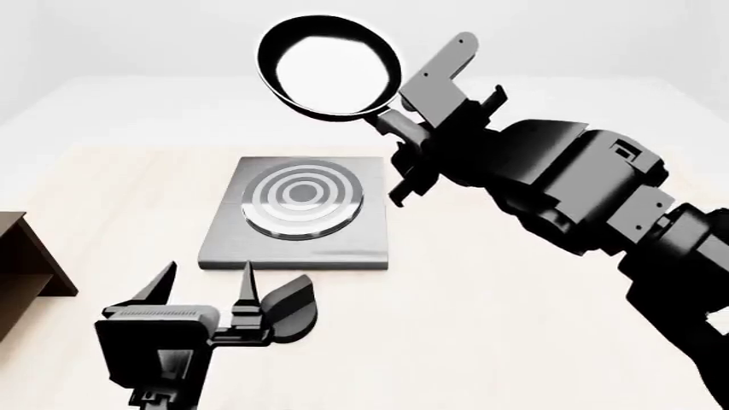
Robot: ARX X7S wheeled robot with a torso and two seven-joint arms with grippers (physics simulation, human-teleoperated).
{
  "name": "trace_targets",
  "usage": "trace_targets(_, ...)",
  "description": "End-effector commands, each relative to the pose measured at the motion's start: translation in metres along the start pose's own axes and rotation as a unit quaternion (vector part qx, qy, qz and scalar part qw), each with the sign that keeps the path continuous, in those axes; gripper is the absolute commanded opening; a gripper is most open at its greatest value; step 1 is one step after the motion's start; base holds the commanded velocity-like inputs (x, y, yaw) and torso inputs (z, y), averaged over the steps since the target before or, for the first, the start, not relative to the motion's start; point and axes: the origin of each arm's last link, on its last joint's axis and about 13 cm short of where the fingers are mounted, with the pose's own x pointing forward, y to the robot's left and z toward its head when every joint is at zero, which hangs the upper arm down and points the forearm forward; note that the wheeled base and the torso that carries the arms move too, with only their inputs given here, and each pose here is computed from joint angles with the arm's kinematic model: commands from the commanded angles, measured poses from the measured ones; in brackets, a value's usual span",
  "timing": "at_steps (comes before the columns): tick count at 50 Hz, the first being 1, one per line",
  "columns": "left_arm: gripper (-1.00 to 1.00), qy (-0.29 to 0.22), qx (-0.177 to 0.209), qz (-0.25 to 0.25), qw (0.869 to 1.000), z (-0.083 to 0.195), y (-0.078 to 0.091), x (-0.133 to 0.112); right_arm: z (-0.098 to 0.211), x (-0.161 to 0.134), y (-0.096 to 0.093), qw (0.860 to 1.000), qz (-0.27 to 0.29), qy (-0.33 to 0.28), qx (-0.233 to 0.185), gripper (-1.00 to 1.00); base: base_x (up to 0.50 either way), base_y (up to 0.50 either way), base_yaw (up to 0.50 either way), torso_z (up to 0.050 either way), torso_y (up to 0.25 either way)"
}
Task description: Turn on the stove and put the frying pan on it.
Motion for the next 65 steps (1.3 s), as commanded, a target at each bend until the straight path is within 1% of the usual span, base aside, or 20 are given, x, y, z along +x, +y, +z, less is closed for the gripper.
trace_targets(1,1.00,-0.004,-0.012,-0.005,1.000,0.001,0.001,-0.001,0.017,0.005,0.002,0.999,-0.025,-0.038,-0.031,-1.00,0.00,0.00,0.00,0.000,0.000)
trace_targets(4,1.00,-0.007,-0.015,-0.006,1.000,0.001,0.000,-0.001,0.016,0.007,0.005,0.999,-0.019,-0.038,-0.031,-1.00,0.00,0.00,0.00,0.003,0.000)
trace_targets(6,1.00,-0.005,-0.027,-0.006,1.000,0.002,0.001,-0.001,0.016,0.008,0.008,0.999,-0.015,-0.039,-0.031,-1.00,0.00,0.00,0.00,0.000,0.005)
trace_targets(9,1.00,-0.004,-0.030,-0.009,0.999,0.002,0.001,-0.002,0.014,0.011,0.011,0.999,-0.011,-0.038,-0.035,-1.00,0.00,0.00,0.00,0.000,0.000)
trace_targets(18,1.00,-0.020,-0.026,-0.016,0.999,0.003,0.001,-0.004,0.014,0.015,0.018,0.998,-0.001,-0.040,-0.038,-1.00,0.00,0.00,0.00,0.000,0.002)
trace_targets(32,1.00,-0.023,-0.022,-0.016,0.999,0.002,0.001,-0.004,0.013,0.023,0.027,0.999,-0.001,-0.038,-0.030,-1.00,0.00,0.00,0.00,0.000,-0.250)
trace_targets(45,1.00,-0.025,-0.020,-0.016,0.999,0.002,0.002,-0.003,0.019,0.032,0.032,0.999,-0.022,-0.044,-0.017,-1.00,0.00,0.00,0.00,0.000,-0.250)
trace_targets(47,1.00,-0.024,-0.020,-0.014,0.999,0.003,0.001,-0.002,0.020,0.033,0.034,0.999,-0.023,-0.045,-0.014,-1.00,0.00,0.00,0.00,0.000,-0.250)
trace_targets(48,1.00,-0.021,-0.018,-0.005,1.000,0.003,0.001,-0.002,0.022,0.033,0.036,0.999,-0.022,-0.047,-0.011,-1.00,0.00,0.00,0.00,0.000,-0.250)
trace_targets(50,1.00,-0.013,-0.025,-0.005,1.000,0.003,0.001,-0.001,0.024,0.034,0.037,0.998,-0.023,-0.050,-0.008,-1.00,-0.01,0.00,0.00,0.000,0.000)
trace_targets(59,1.00,-0.008,-0.025,-0.002,1.000,0.001,0.002,-0.002,0.027,0.038,0.042,0.998,-0.024,-0.049,-0.009,-1.00,0.00,0.00,0.00,0.000,0.000)
trace_targets(65,1.00,-0.008,-0.025,-0.001,1.000,0.001,0.002,-0.002,0.029,0.040,0.045,0.998,-0.033,-0.050,-0.020,-1.00,0.00,0.00,0.00,0.000,0.000)
